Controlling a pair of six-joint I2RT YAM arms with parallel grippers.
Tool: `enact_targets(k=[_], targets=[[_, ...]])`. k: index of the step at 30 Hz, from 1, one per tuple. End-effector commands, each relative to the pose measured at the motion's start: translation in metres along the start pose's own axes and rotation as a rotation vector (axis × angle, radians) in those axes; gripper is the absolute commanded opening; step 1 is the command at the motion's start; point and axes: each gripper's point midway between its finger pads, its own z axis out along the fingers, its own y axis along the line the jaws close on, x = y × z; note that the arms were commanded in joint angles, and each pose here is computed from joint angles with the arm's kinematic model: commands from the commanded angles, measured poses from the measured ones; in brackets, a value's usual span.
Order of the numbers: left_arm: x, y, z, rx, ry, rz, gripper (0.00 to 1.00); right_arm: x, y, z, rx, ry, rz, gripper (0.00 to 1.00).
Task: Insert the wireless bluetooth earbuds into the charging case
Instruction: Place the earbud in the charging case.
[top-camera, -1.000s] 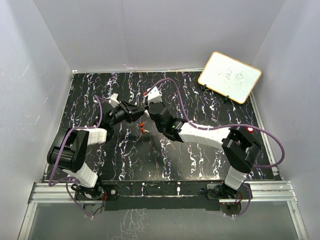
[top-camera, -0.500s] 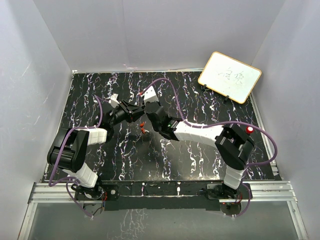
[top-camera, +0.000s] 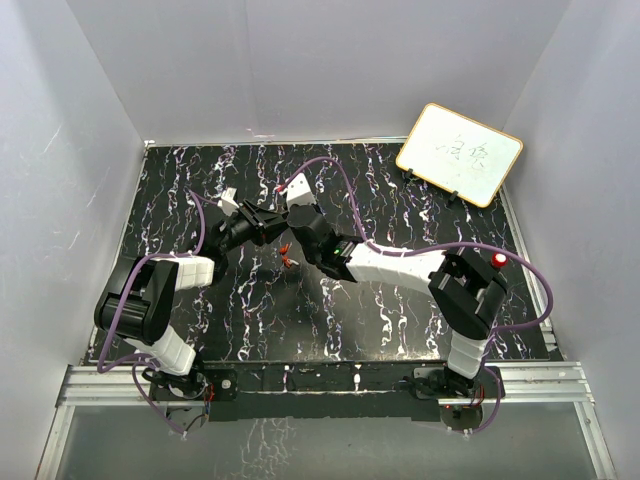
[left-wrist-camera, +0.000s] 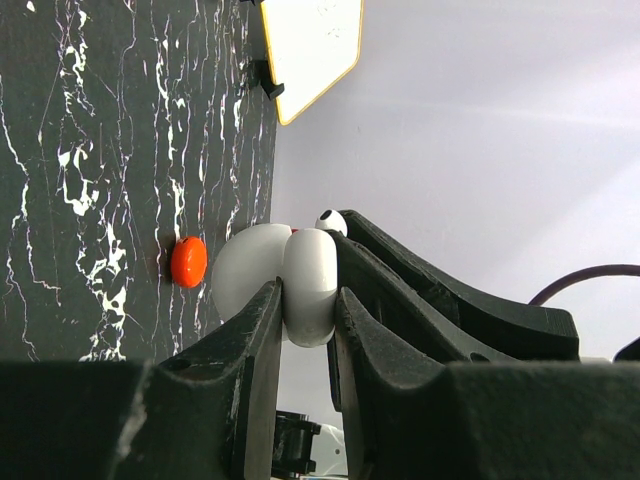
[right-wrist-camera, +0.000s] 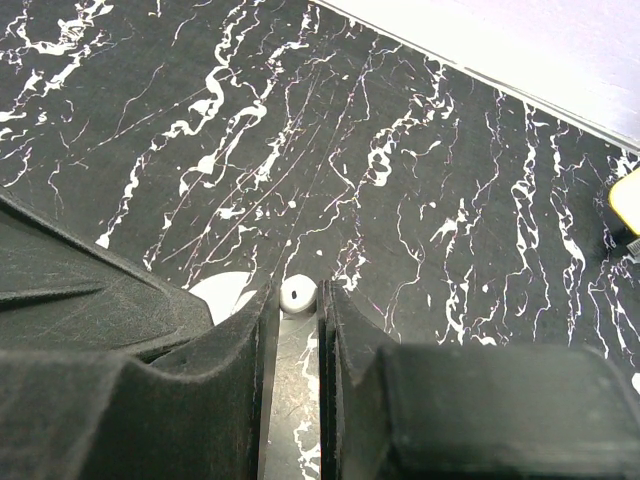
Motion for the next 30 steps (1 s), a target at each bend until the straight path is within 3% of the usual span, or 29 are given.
enact_targets(k=[1,30], targets=[[-0.002,-0.023,0.001,0.055,-0.003,0.034,0.00,-0.027,-0.003,-0.001,0.030,-0.059,0.032,0.07],[-0.002,-0.024,0.003,0.057,-0.004,0.032,0.00,-0.023,0.009,-0.007,0.090,-0.079,-0.071,0.07]])
